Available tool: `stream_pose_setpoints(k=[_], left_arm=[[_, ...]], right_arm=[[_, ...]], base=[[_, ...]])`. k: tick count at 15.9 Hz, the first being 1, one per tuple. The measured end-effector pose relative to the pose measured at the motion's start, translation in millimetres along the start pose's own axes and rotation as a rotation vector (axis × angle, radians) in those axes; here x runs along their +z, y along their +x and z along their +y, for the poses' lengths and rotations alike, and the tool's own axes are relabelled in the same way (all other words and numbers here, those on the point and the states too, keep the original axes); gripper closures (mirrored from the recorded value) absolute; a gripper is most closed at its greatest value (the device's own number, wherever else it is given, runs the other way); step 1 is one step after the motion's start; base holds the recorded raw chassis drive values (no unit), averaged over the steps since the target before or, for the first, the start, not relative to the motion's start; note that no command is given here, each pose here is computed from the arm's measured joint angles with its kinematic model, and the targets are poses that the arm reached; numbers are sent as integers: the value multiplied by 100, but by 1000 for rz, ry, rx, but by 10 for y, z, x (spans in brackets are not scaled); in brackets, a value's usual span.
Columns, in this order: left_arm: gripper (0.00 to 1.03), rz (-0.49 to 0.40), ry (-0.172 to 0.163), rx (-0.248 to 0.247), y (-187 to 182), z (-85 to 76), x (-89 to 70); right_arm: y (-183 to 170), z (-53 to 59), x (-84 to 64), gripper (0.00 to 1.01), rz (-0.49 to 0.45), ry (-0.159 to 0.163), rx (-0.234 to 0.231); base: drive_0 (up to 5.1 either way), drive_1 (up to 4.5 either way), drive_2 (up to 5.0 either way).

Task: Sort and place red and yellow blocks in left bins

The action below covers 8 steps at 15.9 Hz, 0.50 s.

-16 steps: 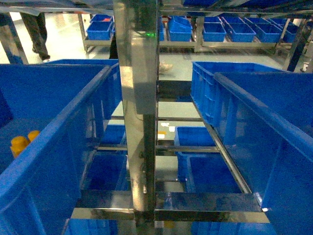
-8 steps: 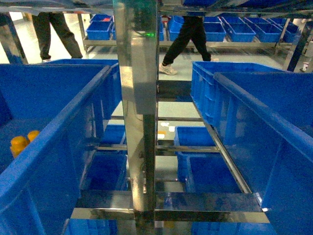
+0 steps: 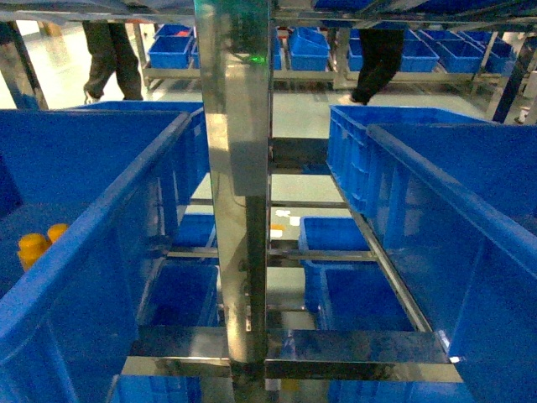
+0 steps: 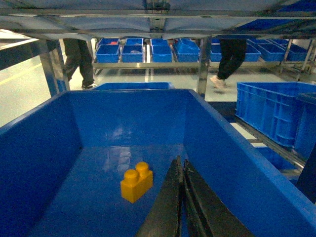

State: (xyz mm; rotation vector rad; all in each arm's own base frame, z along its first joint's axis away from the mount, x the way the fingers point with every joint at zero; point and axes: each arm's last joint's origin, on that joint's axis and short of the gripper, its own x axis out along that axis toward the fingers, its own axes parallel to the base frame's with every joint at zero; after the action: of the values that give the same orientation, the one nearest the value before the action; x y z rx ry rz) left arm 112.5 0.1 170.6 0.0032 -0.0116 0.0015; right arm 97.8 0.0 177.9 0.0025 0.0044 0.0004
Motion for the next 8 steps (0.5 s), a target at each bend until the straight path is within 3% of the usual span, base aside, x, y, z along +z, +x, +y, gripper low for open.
stream_pose_setpoints(k=[8], left_arm=[[101, 23, -1, 3, -149, 1, -46]], right_arm=[[-1, 0, 0, 3, 0, 0, 0]], base=[[0, 0, 0]])
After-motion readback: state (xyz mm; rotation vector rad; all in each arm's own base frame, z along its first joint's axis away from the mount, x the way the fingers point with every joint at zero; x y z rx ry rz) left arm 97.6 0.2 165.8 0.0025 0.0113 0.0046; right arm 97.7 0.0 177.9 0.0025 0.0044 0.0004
